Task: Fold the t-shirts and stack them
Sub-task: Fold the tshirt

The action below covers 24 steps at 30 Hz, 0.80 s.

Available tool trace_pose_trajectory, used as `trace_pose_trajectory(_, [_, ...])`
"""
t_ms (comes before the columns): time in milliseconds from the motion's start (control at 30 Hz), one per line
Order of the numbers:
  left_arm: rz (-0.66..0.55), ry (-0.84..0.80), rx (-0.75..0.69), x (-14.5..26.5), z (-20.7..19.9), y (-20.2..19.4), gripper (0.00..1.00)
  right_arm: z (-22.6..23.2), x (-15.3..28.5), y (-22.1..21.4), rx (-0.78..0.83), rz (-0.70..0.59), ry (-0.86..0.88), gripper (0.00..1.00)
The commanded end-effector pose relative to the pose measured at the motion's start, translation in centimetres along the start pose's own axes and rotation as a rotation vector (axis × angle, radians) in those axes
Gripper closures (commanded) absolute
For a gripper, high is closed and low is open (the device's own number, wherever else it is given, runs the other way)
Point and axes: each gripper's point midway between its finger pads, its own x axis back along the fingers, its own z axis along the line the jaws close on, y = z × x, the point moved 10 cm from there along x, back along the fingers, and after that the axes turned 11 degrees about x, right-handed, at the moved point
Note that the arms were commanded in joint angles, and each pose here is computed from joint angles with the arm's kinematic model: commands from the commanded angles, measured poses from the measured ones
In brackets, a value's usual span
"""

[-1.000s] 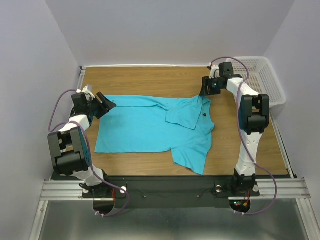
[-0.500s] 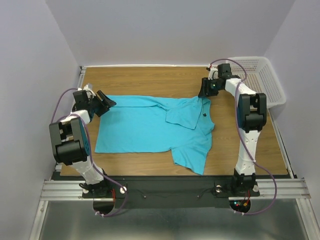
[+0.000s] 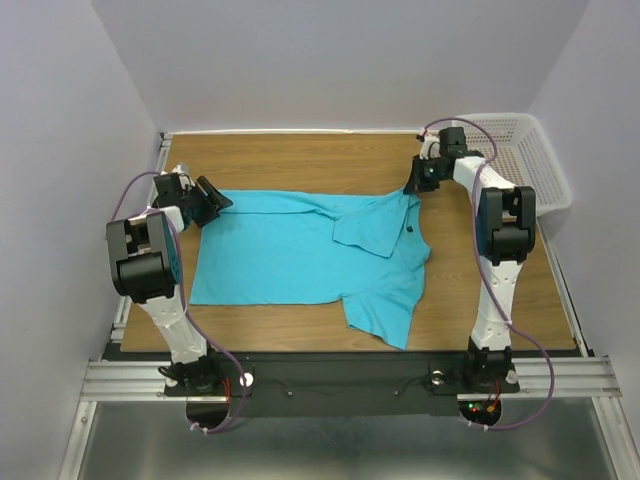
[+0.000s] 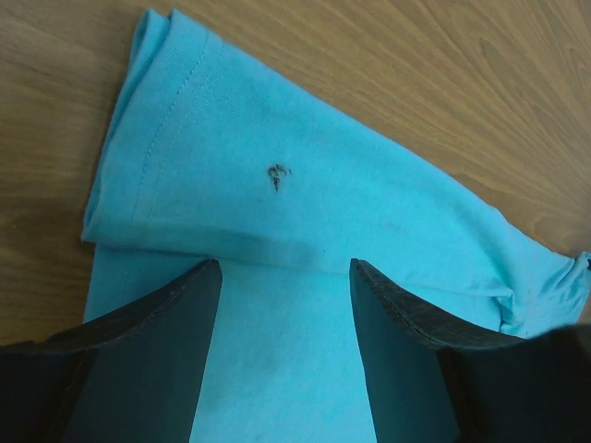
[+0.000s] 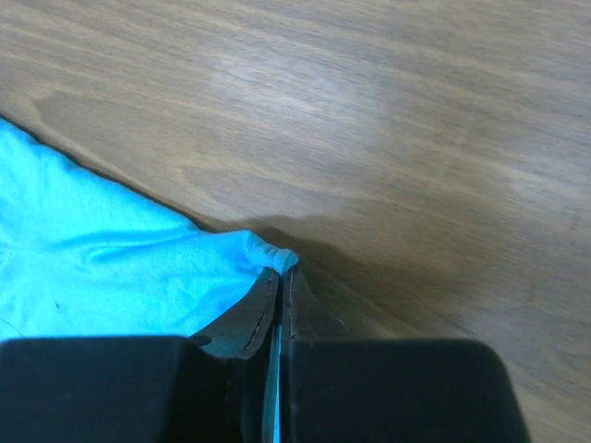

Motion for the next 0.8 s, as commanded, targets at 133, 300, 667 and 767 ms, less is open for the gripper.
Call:
trace_pose_trajectory(133, [-0.018, 0.052, -0.021, -0.5, 0.1, 0.8, 0.31, -0.9, 2.9, 1.4, 0.018, -0.096, -0.118, 1.0])
trace_pose_trajectory(300, [-0.019, 0.058, -0.024, -0.5, 0.0, 0.9, 0.31, -1.5, 2.7, 0.7, -0.003, -0.079, -0.197, 0.99])
trace_pose_trajectory(667, [-0.041, -0.052, -0.1, 0.6, -2.2, 2.1, 0.3, -1.1, 3.5, 1.0, 0.011, -0.112, -0.212, 0.93])
trace_pose_trajectory(767, [-0.078, -0.113, -0.146, 2.1, -4.1, 3.0, 0.3, -0.8, 4.3, 2.2, 0.04, -0.15, -0.197, 0.67])
